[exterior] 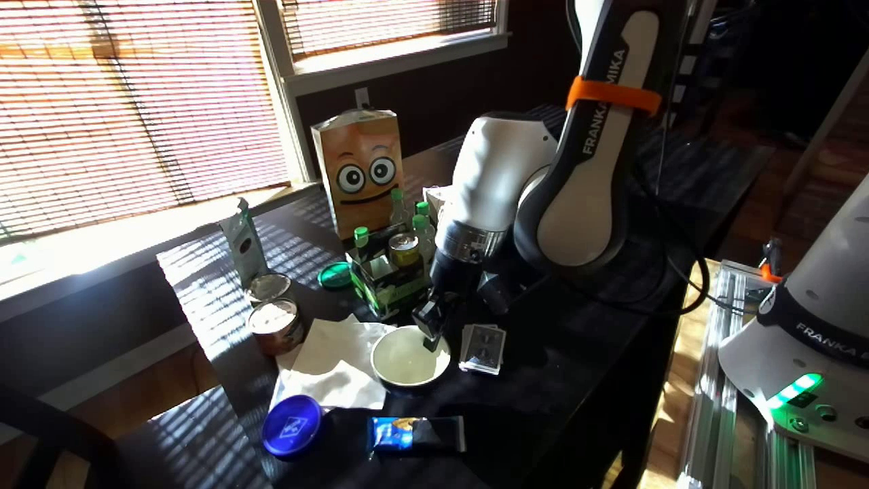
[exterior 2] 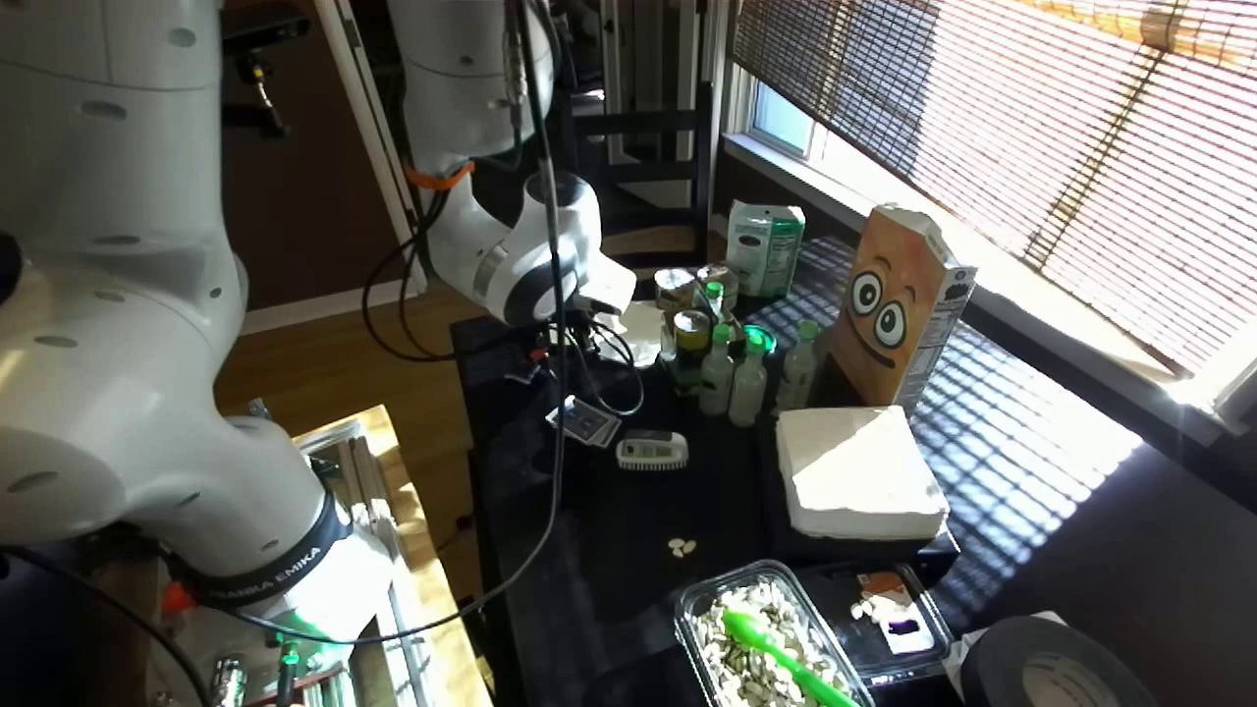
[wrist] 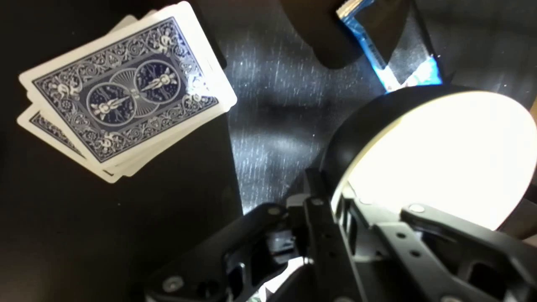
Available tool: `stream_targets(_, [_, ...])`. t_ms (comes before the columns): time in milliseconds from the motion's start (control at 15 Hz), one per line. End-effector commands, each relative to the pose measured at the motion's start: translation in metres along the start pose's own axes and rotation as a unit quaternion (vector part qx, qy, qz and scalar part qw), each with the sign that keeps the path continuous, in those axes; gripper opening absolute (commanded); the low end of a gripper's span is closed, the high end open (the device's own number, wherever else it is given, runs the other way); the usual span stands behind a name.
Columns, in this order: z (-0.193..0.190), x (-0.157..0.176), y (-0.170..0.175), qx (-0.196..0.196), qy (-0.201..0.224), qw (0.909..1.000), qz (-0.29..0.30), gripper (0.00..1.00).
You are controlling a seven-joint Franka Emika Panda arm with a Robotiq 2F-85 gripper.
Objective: Pour the contents from the black bowl into the transparent bowl
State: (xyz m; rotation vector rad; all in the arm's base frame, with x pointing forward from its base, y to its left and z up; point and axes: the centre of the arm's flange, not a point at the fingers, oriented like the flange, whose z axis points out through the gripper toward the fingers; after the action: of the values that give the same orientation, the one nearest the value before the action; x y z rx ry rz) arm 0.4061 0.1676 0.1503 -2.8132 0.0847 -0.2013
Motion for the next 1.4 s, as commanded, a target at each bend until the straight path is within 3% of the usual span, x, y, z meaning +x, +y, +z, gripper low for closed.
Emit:
stream_targets(0, [-0.016, 0.024, 0.023, -0.017, 0.001, 0.9998, 0.003, 0.02])
stream_targets(267, [-0.022, 0.022, 0.033, -0.088, -0.011, 0.9960, -0.006, 0.02])
stream_targets(400, [-0.023, 0.023, 0.030, -0.105, -0.005, 0.9943, -0.019, 0.02])
stream_targets(933, [-0.007, 0.027, 0.027, -0.119, 0.018, 0.9914, -0.051, 0.02])
stream_targets(1333, [0.013, 0.038, 0.031, -0.098, 0.022, 0.9942, -0.039, 0.02])
